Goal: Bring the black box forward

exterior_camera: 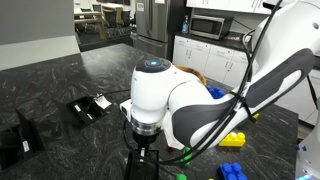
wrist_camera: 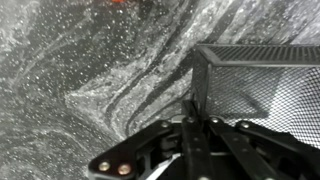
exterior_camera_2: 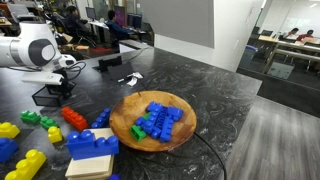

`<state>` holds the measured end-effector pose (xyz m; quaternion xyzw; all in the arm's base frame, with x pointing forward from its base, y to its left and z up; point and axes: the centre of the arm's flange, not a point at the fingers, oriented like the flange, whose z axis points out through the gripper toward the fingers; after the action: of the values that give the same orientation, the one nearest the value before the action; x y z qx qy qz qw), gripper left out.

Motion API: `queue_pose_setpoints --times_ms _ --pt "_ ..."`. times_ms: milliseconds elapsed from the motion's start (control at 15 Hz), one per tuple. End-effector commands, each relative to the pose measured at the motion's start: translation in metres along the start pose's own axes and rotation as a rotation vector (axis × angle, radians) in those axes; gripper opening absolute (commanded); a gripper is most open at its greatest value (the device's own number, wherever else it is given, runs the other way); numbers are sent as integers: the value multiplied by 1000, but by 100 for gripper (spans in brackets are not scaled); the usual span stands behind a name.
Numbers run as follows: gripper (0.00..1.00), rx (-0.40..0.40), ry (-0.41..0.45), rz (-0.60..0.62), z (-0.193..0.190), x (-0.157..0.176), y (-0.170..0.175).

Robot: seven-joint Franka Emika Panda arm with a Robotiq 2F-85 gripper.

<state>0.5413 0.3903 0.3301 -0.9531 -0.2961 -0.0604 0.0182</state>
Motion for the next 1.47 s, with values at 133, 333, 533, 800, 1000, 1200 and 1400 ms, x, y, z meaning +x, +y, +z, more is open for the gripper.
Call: queue_pose_setpoints --times_ms 133,333,533,800,1000,1200,1400 --pt "1 44 41 -278 -37 -17 -26" --pt "1 47 64 -369 -55 -29 -38" --pt "1 44 57 -396 -65 -49 -40" --pt "1 46 32 -383 -70 -87 -38" --pt "1 40 30 -338 -75 -118 -32" --pt "1 31 41 -284 -83 -149 -25" --pt "1 27 48 -209 -89 -181 -17"
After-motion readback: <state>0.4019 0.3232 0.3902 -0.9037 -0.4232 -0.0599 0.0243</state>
